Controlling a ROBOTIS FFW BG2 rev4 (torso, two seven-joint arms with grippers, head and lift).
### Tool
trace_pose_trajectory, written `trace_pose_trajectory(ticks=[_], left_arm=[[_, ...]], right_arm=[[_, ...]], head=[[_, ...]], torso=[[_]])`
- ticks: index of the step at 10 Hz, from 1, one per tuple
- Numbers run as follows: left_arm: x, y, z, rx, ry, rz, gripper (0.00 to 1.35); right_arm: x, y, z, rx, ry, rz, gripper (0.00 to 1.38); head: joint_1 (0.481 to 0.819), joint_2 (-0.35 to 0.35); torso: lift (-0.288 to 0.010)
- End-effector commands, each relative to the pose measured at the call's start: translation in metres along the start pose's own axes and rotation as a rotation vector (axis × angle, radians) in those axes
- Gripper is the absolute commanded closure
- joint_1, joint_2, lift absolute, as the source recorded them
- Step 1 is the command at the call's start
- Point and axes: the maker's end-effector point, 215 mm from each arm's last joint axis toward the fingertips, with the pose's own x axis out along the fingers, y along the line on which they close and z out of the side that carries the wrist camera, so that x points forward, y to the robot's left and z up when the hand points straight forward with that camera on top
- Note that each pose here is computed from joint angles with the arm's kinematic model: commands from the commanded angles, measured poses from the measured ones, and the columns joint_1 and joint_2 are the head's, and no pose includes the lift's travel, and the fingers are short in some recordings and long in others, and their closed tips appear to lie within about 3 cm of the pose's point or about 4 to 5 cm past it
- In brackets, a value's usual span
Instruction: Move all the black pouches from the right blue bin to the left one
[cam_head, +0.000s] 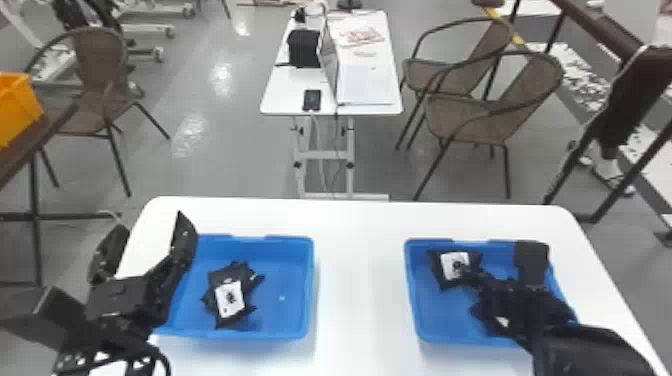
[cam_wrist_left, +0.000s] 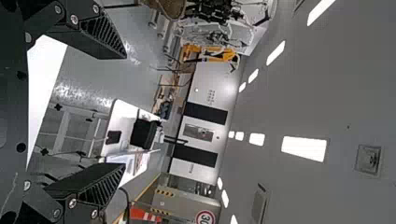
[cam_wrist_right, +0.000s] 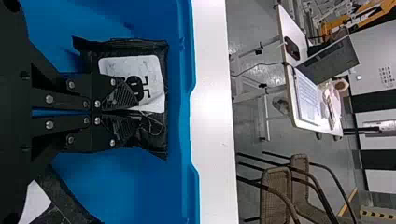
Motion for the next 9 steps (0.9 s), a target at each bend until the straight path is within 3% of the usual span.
trace_pose_trajectory(ticks=[1,4,6,9], left_arm=[[-0.001,0.001,-0.001,-0.004,-0.001,0.002,0.22],[0.000,0.001,0.000,-0.013,-0.004,0.004,0.22],[0.005,-0.004,-0.002,-0.051,0.008,0.000,0.22],[0.008,-0.009,-0.003,-0.073,0.011,-0.007,0.22]], right_arm=[[-0.003,0.010,0.008,0.020,-0.036,0.014,1.28],[-0.026,0.017,0.041,0.026,-0.100,0.033,1.28],[-0.067,0.033,0.061,0.050,-0.150,0.087,1.28],[-0.100,0.128,0.099,0.095,-0.200,0.325,1.28]], head=[[0.695,0.017],[0.695,0.031],[0.695,0.030],[0.695,0.052]], torso=[[0.010],[0.010],[0.010],[0.010]])
